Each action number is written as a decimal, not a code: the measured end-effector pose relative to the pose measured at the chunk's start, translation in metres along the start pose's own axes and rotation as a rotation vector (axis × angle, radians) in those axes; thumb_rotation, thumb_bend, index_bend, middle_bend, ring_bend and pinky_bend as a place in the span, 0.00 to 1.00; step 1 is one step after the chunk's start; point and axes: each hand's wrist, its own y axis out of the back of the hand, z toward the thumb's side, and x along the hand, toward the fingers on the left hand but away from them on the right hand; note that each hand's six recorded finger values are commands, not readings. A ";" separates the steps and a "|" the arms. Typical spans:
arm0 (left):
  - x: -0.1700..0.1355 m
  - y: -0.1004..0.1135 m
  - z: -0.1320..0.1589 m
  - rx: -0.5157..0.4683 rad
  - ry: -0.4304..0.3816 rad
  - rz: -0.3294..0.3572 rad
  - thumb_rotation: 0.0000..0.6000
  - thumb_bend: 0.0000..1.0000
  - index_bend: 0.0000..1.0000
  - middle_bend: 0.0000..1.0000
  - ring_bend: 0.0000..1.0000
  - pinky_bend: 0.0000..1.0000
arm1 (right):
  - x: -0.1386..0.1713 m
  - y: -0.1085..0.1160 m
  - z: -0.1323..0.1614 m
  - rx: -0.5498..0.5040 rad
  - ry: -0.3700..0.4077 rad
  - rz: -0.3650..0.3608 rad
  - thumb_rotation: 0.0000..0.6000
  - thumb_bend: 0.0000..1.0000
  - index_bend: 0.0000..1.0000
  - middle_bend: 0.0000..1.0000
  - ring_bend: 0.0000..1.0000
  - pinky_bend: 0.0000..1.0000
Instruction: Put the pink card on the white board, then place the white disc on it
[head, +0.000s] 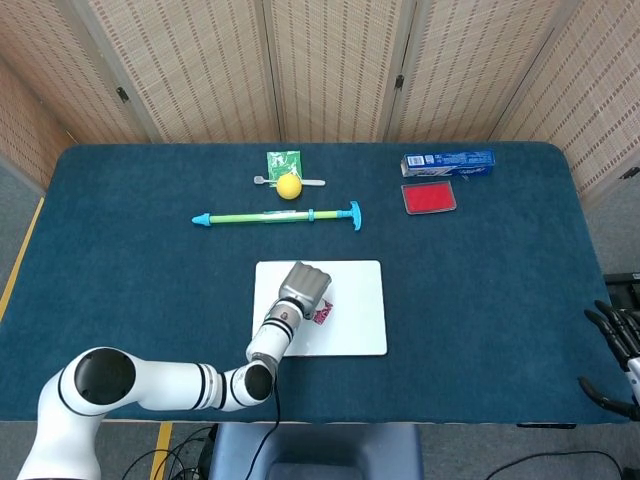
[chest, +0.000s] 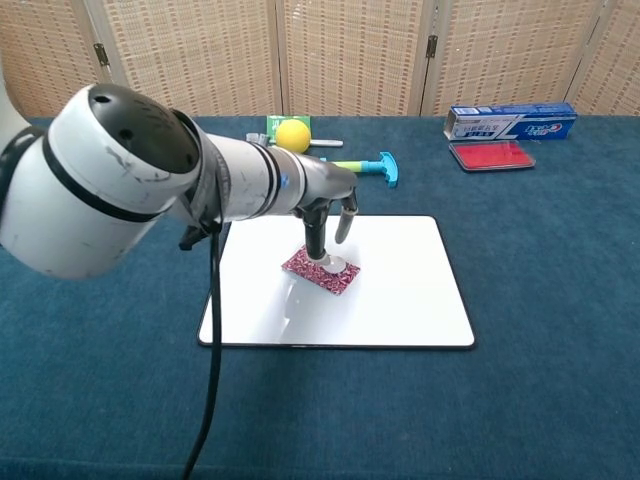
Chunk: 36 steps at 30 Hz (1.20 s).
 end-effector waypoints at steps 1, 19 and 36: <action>-0.003 0.001 0.000 0.000 -0.004 0.004 1.00 0.34 0.43 1.00 1.00 0.89 | 0.000 0.000 0.000 0.000 0.000 0.000 1.00 0.20 0.00 0.00 0.00 0.00; -0.138 -0.002 -0.112 -0.116 0.063 0.200 1.00 0.32 0.18 0.75 0.57 0.50 | 0.003 -0.006 0.009 0.048 0.017 -0.005 1.00 0.20 0.00 0.00 0.00 0.00; -0.320 -0.133 -0.269 -0.247 0.342 0.494 1.00 0.31 0.07 0.25 0.13 0.31 | -0.011 -0.030 0.022 0.175 -0.057 0.002 1.00 0.20 0.00 0.00 0.00 0.00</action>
